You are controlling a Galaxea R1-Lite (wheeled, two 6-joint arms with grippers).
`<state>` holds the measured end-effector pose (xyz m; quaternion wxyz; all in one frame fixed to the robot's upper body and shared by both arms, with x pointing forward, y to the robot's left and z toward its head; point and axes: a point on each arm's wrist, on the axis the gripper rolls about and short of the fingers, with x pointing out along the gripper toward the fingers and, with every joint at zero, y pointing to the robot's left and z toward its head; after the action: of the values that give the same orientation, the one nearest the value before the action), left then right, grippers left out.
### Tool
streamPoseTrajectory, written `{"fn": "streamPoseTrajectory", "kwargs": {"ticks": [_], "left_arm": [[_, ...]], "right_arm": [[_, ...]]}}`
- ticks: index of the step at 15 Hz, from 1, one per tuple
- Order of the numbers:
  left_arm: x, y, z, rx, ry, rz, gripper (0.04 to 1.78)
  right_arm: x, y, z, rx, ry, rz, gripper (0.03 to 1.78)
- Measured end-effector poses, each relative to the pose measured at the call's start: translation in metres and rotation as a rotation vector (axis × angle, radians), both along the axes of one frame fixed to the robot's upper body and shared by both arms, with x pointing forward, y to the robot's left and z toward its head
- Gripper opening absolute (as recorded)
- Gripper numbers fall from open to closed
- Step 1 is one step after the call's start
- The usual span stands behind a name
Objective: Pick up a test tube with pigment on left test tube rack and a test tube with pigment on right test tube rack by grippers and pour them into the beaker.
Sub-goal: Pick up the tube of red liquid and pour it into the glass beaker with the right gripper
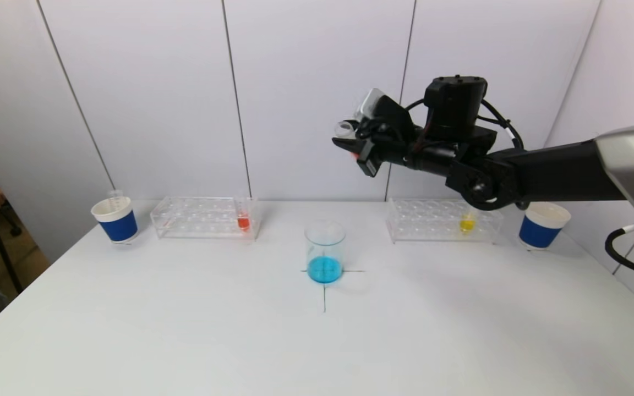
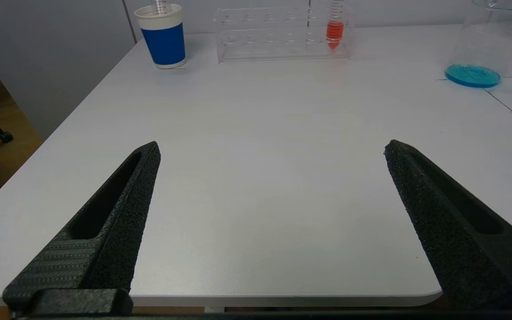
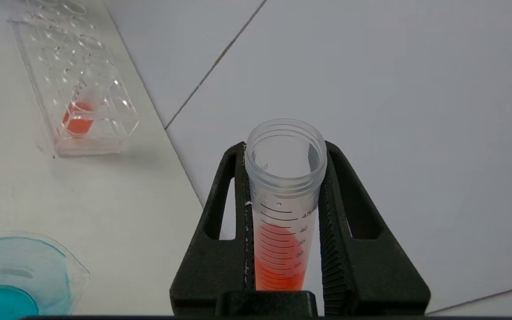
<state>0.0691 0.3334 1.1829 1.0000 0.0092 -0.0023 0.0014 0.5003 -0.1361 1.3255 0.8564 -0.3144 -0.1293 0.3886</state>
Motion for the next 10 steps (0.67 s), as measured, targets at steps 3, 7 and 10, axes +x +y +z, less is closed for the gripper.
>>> {"fn": "streamPoseTrajectory", "kwargs": {"ticks": [3,7,10], "left_arm": [[0.000,0.000,0.000,0.000,0.000,0.000,1.76],[0.000,0.000,0.000,0.000,0.000,0.000,1.76],[0.000,0.000,0.000,0.000,0.000,0.000,1.76]], "right_arm": [[0.002,0.000,-0.006,-0.092,-0.105,0.069,0.47],[0.003,0.003,-0.016,-0.168,-0.258,0.101,0.47],[0.004,0.005,-0.028,-0.201,-0.368,0.129,0.47]]}}
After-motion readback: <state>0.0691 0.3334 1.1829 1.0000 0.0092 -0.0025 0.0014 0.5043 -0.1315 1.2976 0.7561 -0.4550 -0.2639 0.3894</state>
